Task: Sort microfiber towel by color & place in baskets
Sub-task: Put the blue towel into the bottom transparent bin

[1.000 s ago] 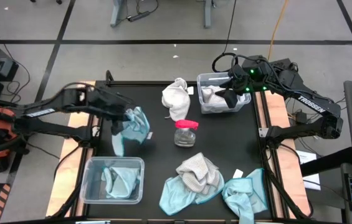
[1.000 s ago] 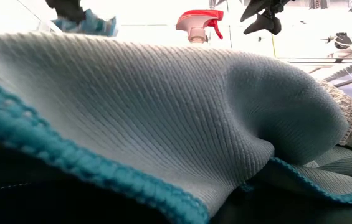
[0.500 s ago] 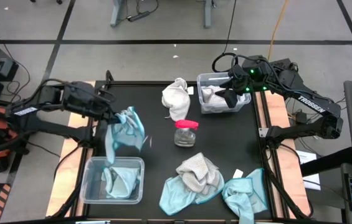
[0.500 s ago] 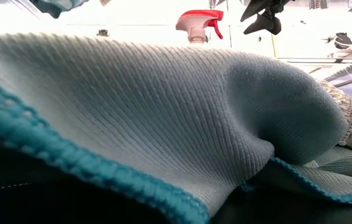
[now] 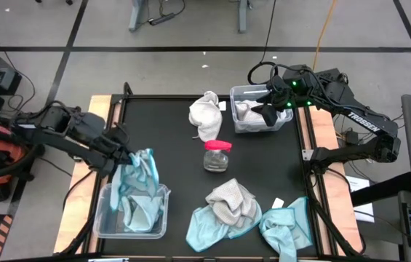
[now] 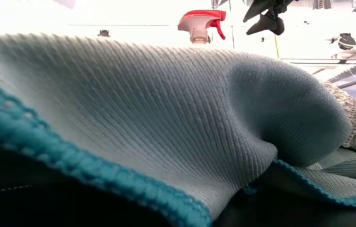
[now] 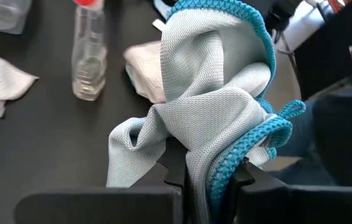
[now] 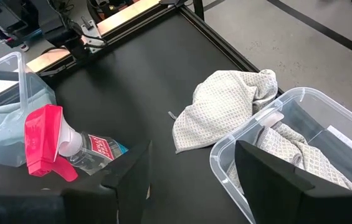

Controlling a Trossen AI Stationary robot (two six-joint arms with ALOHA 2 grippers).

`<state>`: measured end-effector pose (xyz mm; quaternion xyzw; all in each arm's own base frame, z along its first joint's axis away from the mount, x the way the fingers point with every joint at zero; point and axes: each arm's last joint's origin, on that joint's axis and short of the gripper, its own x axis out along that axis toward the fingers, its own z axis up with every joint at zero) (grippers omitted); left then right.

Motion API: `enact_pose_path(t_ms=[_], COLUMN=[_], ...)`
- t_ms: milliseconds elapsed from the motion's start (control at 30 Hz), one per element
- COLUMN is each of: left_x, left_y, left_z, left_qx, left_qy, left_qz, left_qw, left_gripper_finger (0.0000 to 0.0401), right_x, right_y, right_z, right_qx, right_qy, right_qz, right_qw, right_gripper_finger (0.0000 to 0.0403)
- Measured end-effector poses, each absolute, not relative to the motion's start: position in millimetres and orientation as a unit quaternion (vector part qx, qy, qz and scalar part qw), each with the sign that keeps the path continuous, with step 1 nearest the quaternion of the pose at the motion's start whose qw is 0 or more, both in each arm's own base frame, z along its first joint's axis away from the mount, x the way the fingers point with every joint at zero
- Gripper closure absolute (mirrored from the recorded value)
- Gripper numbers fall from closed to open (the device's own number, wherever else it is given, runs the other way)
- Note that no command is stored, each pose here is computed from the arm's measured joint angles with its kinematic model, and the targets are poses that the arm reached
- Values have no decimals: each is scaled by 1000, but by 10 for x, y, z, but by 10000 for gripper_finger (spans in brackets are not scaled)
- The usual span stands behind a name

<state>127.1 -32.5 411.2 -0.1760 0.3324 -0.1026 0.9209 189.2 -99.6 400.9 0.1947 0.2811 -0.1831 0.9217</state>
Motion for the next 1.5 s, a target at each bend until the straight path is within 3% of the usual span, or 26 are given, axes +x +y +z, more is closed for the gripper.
enact_pose_path(t_ms=[633, 1033, 1500], left_x=[1450, 1421, 1484], left_y=[-873, -1145, -1557], left_z=[3638, 3475, 3132], left_qx=[-106, -65, -13], left_qy=[414, 414, 505], left_qz=[-153, -122, -106], left_qw=[891, 899, 857], left_gripper_finger=[364, 364, 363], right_x=[1892, 1892, 1892], right_y=[-996, -996, -994], right_z=[4008, 4009, 4008], right_qx=[197, 198, 197], right_qy=[281, 280, 281], right_qz=[-184, -184, -181], right_qw=[921, 921, 922], right_gripper_finger=[184, 184, 184])
